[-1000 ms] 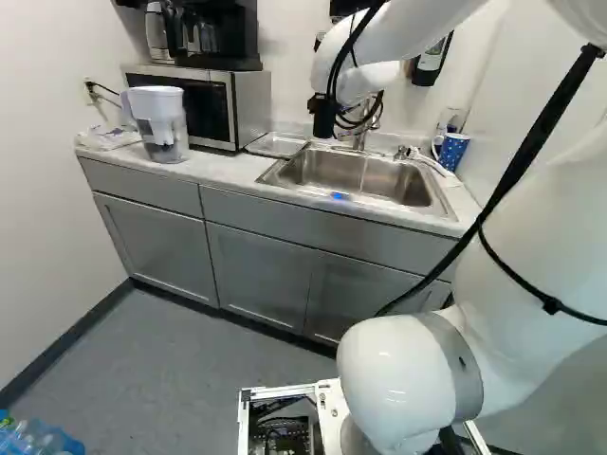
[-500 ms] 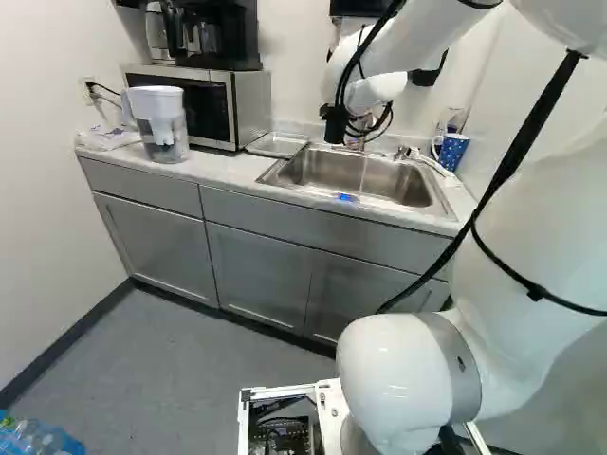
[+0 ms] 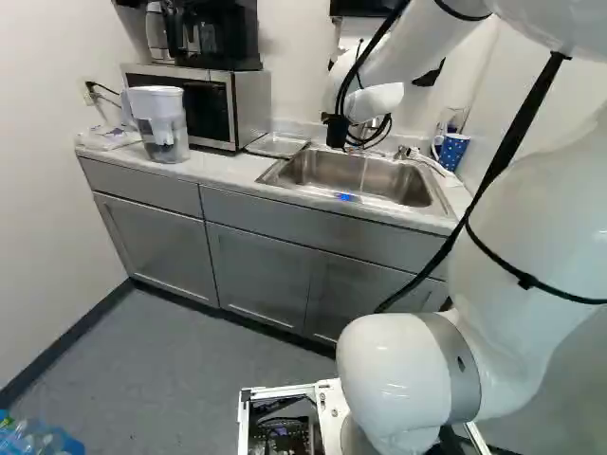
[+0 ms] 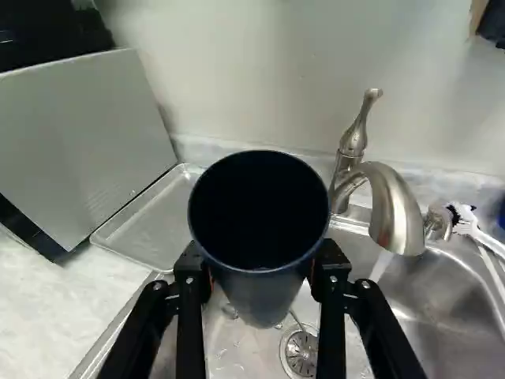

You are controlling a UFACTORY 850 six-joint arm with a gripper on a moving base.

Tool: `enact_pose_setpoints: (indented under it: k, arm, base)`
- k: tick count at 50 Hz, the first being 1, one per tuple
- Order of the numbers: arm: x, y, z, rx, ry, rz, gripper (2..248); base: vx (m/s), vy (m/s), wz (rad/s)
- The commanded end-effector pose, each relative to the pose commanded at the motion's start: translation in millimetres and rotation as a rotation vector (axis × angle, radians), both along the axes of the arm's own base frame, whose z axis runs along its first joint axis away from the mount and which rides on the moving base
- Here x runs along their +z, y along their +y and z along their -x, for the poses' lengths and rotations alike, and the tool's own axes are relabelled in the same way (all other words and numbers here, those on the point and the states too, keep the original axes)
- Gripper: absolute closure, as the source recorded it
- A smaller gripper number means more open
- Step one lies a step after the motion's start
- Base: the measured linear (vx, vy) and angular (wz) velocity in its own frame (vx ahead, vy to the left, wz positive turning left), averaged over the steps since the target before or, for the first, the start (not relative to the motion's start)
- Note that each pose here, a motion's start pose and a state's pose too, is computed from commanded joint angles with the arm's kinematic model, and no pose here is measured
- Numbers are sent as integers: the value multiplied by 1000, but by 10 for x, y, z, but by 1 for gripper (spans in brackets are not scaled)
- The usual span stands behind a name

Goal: Rinse the cup and place it in the tray

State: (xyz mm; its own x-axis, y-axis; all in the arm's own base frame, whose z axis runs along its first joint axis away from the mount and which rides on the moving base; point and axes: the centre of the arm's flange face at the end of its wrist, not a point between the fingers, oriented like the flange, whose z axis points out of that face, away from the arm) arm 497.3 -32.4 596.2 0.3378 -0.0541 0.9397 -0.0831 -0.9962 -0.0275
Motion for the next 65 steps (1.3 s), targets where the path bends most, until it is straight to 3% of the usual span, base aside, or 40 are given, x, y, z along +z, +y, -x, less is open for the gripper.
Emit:
enact_pose_setpoints:
  k: [28,65]
  arm:
    - [-292,-113,-60,-22,41,-3,124]
    - [-644,-348,-163,-67,50,-3,124]
  base:
    - [0,0,0]
    - [0,0,0]
